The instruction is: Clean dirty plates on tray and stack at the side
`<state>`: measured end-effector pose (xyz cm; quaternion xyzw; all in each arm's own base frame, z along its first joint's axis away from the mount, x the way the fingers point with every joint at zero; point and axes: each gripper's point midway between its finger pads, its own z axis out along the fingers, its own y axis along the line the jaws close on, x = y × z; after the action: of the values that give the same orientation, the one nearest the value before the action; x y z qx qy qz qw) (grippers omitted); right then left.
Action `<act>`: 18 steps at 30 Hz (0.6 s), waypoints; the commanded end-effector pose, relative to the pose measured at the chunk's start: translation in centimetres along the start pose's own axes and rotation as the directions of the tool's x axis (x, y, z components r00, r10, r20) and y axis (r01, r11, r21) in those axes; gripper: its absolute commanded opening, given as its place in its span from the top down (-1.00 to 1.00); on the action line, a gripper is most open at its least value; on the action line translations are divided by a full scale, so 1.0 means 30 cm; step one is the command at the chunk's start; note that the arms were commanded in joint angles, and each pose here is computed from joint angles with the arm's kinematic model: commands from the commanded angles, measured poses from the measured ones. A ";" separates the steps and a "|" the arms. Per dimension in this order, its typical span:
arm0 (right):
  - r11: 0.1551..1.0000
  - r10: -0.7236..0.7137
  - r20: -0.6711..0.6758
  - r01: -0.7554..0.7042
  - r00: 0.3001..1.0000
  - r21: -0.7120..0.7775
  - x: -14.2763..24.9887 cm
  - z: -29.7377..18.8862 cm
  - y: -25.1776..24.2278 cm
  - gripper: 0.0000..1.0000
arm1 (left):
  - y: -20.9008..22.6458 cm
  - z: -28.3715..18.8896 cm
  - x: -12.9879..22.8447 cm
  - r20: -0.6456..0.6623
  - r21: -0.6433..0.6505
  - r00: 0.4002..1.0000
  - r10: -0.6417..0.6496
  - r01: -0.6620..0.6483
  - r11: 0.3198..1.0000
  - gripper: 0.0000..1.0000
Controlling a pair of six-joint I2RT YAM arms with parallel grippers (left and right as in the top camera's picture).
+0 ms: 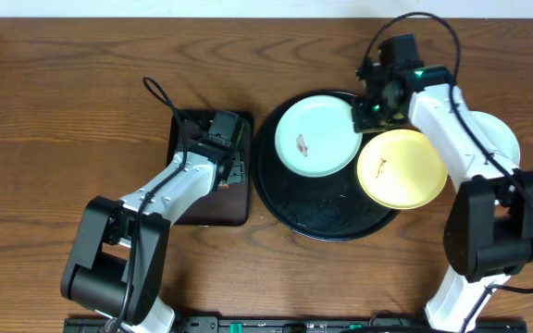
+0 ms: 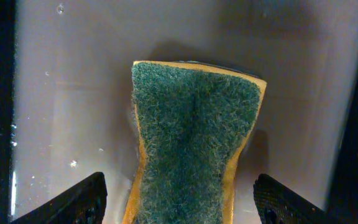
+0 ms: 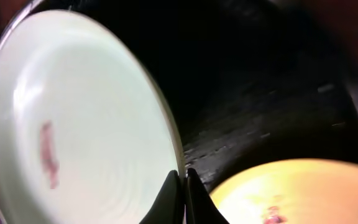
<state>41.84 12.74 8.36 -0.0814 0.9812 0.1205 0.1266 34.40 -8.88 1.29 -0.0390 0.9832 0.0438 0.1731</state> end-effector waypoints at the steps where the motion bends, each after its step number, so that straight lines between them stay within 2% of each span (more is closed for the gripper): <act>1: 1.000 0.017 -0.065 -0.016 0.998 0.018 0.080 0.062 0.066 0.98 | 0.013 0.002 0.011 -0.005 -0.016 1.000 0.011 -0.011 1.000 -0.41; 2: 0.999 0.014 -0.070 -0.011 0.997 0.049 0.094 0.075 0.066 0.97 | 0.013 0.002 0.011 -0.005 -0.016 1.000 0.012 -0.012 1.000 -0.20; 3: 0.998 0.009 -0.074 -0.004 0.997 0.068 0.103 0.081 0.069 0.97 | 0.012 0.002 0.008 -0.001 -0.014 1.000 0.011 -0.011 1.000 -0.12; 8: 0.996 -0.035 -0.092 0.042 0.995 0.084 0.130 0.096 0.113 0.98 | -0.001 0.003 -0.024 0.040 0.001 0.999 0.020 -0.020 1.000 -0.19; 16: 0.995 -0.038 -0.112 0.048 0.993 0.086 0.147 0.095 0.118 0.98 | 0.012 0.016 -0.033 0.060 -0.027 0.998 0.017 -0.016 1.000 -0.19; 18: 0.995 -0.038 -0.113 0.048 0.993 0.086 0.148 0.095 0.118 0.97 | 0.019 0.027 -0.027 0.050 -0.033 0.999 0.019 -0.018 0.999 -0.13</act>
<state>37.77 16.36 5.51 -0.1097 0.9877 0.0766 0.0813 36.03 -9.20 1.89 -0.0347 0.9766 0.0390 0.2085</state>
